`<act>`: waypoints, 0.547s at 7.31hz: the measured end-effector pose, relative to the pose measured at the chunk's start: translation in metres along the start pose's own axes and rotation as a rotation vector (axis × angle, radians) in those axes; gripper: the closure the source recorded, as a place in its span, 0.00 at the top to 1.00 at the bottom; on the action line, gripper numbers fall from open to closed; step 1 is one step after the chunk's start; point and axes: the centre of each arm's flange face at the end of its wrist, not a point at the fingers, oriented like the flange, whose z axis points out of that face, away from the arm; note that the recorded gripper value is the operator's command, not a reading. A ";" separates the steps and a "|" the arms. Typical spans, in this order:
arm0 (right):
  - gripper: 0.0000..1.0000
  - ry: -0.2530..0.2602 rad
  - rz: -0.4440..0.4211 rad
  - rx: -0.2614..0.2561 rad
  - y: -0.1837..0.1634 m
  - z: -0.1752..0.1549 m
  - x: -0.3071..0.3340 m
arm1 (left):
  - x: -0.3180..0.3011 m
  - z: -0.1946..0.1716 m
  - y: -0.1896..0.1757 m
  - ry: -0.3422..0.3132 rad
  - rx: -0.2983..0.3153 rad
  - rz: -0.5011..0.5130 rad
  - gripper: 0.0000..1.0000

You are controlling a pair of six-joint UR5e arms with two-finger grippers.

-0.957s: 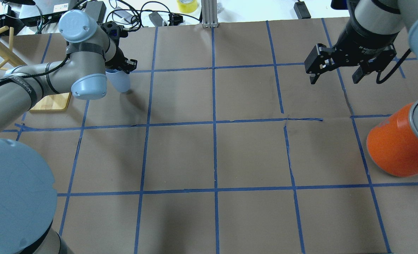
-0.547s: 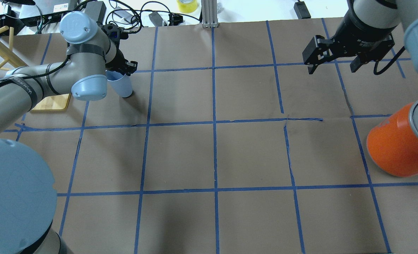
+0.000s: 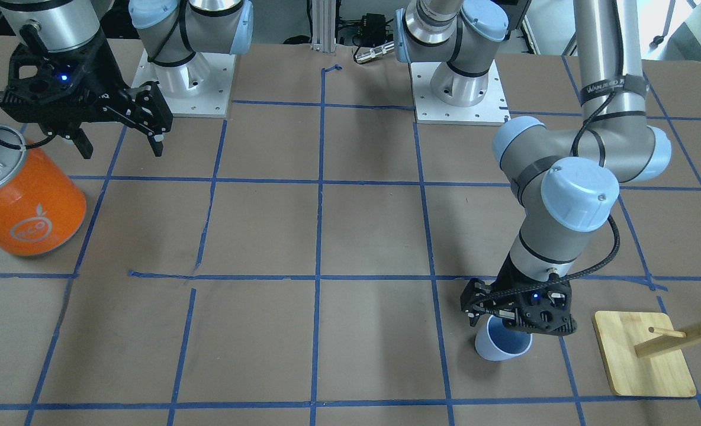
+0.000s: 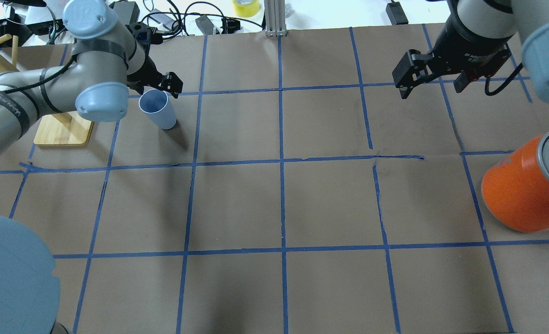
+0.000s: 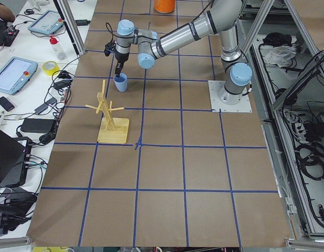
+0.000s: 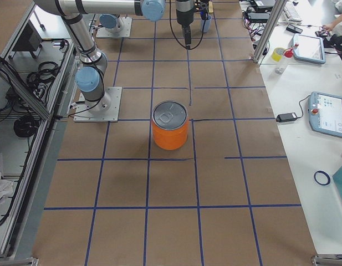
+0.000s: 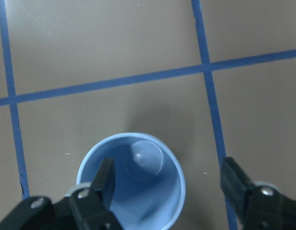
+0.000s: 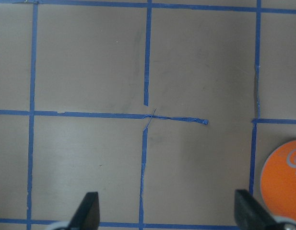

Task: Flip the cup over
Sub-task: 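Open the left gripper and release the upright cup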

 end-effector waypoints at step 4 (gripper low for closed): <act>1.00 0.002 0.003 -0.009 0.001 0.002 0.000 | 0.002 -0.127 0.028 -0.025 -0.152 -0.045 1.00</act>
